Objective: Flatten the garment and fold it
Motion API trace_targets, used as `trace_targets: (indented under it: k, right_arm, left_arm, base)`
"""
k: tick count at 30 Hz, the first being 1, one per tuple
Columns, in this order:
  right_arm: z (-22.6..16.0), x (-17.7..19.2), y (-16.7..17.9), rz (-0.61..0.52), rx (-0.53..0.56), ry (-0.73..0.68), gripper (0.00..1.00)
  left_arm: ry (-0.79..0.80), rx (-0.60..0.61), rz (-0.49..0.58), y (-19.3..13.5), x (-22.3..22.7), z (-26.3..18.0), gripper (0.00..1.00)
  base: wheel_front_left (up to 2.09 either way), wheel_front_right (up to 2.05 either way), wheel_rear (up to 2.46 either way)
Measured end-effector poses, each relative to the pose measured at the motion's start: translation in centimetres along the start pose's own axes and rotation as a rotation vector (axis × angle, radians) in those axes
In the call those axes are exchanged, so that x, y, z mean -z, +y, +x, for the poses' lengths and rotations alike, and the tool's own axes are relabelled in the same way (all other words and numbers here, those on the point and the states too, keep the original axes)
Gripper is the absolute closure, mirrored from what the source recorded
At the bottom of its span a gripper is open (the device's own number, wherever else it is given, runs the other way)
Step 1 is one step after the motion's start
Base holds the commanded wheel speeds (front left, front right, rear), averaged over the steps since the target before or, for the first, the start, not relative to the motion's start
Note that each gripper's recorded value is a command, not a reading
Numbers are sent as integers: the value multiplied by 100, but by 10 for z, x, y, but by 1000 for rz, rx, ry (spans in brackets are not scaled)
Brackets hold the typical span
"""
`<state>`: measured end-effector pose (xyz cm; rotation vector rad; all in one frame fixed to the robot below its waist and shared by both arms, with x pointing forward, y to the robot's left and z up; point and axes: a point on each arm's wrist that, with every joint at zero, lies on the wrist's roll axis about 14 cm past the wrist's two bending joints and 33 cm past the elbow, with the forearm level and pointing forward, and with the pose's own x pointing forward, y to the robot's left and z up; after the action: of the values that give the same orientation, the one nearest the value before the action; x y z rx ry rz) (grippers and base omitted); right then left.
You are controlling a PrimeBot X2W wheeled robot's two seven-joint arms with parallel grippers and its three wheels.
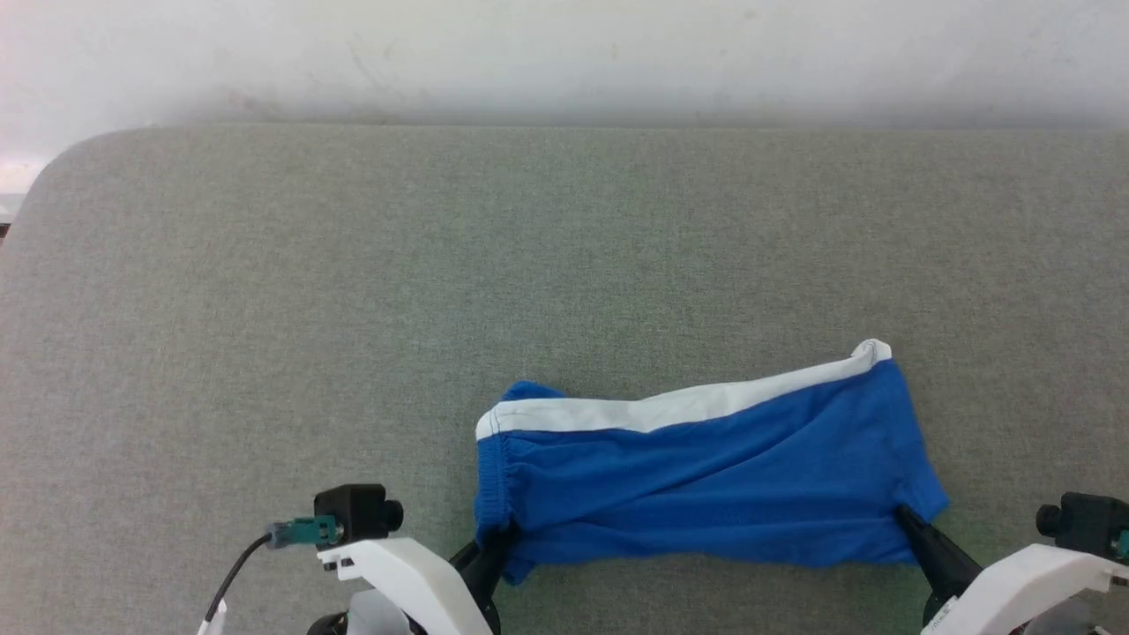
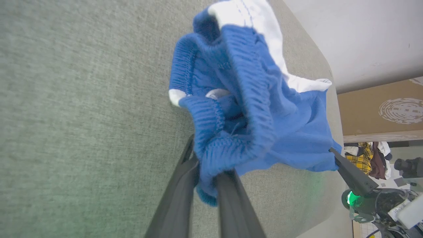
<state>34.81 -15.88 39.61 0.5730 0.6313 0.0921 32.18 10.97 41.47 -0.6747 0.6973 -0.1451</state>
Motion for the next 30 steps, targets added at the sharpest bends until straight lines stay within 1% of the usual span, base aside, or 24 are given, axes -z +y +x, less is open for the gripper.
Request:
trace_targets:
  k: [2,3,6,7,9,10,11,13,16,23,26,28,30]
  right_arm:
    - [0,1,1,2,-2,-2,100]
    - [0,1,1,3,-3,-3,100]
    - [0,0,2,2,-6,-7,100]
    - [0,0,2,0,-6,-11,94]
    - [1,0,3,-4,-9,-11,60]
    - [1,-1,4,-11,-11,-12,28]
    - [1,-1,6,-24,-14,-11,0]
    - [1,-1,11,-41,-26,-1,0]
    - [-2,-7,16,-71,-34,-9,0]
    - [-13,-40,4,-196,42,-97,0]
    - [-12,-45,2,-237,62,-106,0]
    - [-10,-46,3,-260,67,-101,0]
    - [-5,-46,5,-276,67,-95,0]
  left_arm:
    - [-6,0,-2,0,-1,0,51]
    - [-9,-1,-3,0,-1,0,23]
    - [-14,-1,-6,0,-2,0,0]
    - [-16,-1,-6,0,-2,0,0]
    - [-36,-2,-10,0,-5,0,0]
    - [-46,-3,-12,0,-7,-1,0]
    - [-67,-2,-16,0,-11,-1,0]
    - [-124,-3,-17,0,-22,-3,0]
    - [-250,-7,-16,1,-47,-13,0]
    - [-492,-114,115,26,-90,-43,0]
    - [-618,-168,214,31,-110,-56,0]
    - [-673,-201,302,35,-119,-63,0]
    - [-719,-230,355,37,-125,-67,0]
  base:
    - [0,0,0]
    - [0,0,0]
    - [0,0,0]
    - [0,0,0]
    - [0,0,0]
    - [0,0,0]
    - [0,0,0]
    - [0,0,0]
    - [0,0,0]
    - [0,0,0]
    - [0,0,0]
    - [0,0,0]
    - [0,0,0]
